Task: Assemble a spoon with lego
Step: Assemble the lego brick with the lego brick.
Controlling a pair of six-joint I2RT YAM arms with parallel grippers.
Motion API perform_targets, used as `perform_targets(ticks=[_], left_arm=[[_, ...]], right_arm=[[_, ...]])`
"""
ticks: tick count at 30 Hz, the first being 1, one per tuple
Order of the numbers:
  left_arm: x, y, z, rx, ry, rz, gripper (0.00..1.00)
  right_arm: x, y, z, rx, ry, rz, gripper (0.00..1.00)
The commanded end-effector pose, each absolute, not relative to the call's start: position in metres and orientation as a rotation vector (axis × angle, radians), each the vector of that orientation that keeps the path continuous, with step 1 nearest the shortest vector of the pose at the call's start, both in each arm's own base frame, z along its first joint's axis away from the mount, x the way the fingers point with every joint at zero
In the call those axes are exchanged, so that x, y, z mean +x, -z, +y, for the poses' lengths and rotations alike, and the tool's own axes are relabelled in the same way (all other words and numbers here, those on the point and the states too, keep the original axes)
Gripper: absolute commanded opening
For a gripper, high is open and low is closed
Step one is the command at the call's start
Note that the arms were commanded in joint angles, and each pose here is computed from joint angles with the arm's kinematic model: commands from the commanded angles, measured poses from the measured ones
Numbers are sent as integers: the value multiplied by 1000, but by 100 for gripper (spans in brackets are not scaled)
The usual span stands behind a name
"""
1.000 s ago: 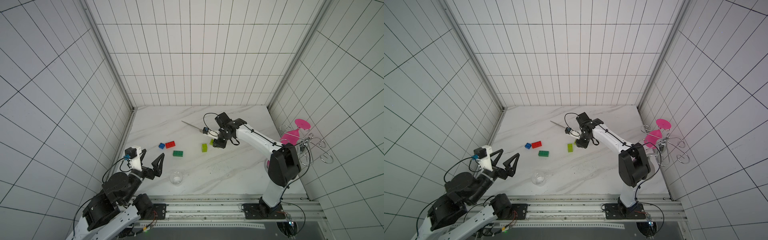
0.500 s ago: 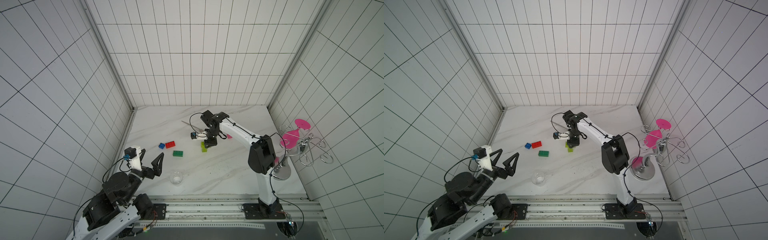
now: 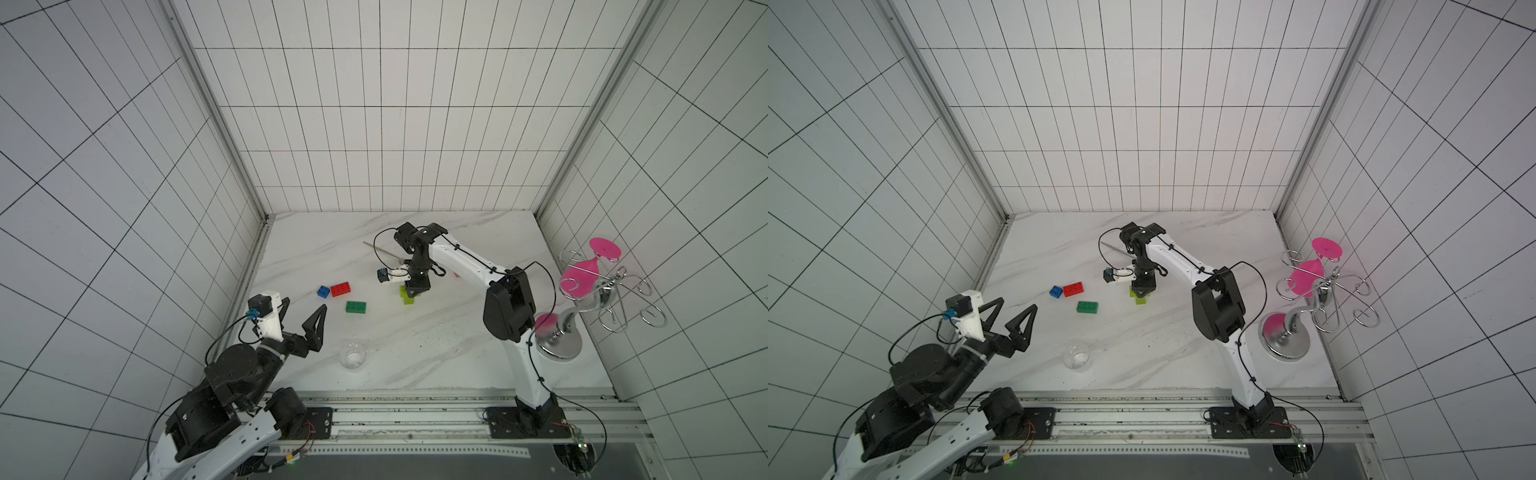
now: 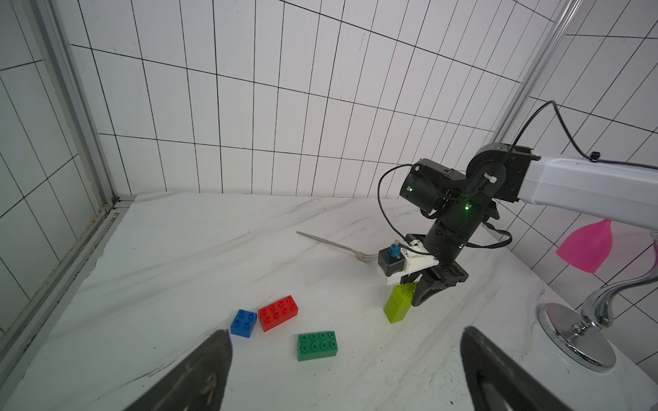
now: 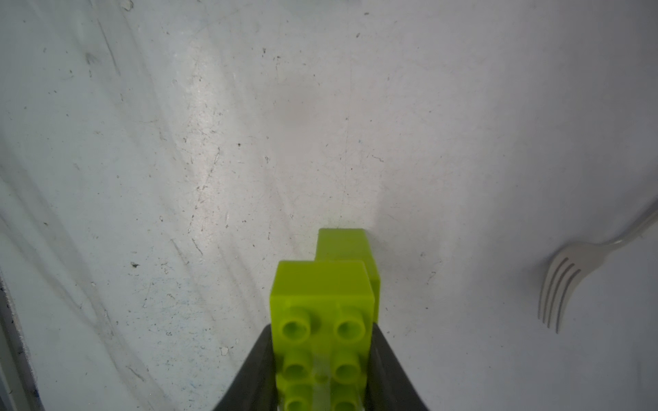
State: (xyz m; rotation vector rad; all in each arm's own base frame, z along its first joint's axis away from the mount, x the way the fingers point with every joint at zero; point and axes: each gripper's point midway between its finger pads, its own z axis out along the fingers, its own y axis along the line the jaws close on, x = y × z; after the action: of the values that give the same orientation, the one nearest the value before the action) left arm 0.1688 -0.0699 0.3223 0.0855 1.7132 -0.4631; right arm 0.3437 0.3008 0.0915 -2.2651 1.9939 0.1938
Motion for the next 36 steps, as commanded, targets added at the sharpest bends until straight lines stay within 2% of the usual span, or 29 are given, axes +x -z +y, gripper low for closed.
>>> perform_targets(ticks=[1,9,29,36], left_arm=[[171,-318,-71,99,436,1724,98],[171,-318,-71,99,438,1724,98],[170,-319,-71,101,440,1720,98],[172,-318,-73,105,442,1725,98]], right_arm=[[343,-88,302,-2308,-159,1995,26],[348,-74,291,-2344,-38,2042,27],[329,-50,293,-2446,-93,2063,27],[329,-74,296,-2373,-133,2068,27]])
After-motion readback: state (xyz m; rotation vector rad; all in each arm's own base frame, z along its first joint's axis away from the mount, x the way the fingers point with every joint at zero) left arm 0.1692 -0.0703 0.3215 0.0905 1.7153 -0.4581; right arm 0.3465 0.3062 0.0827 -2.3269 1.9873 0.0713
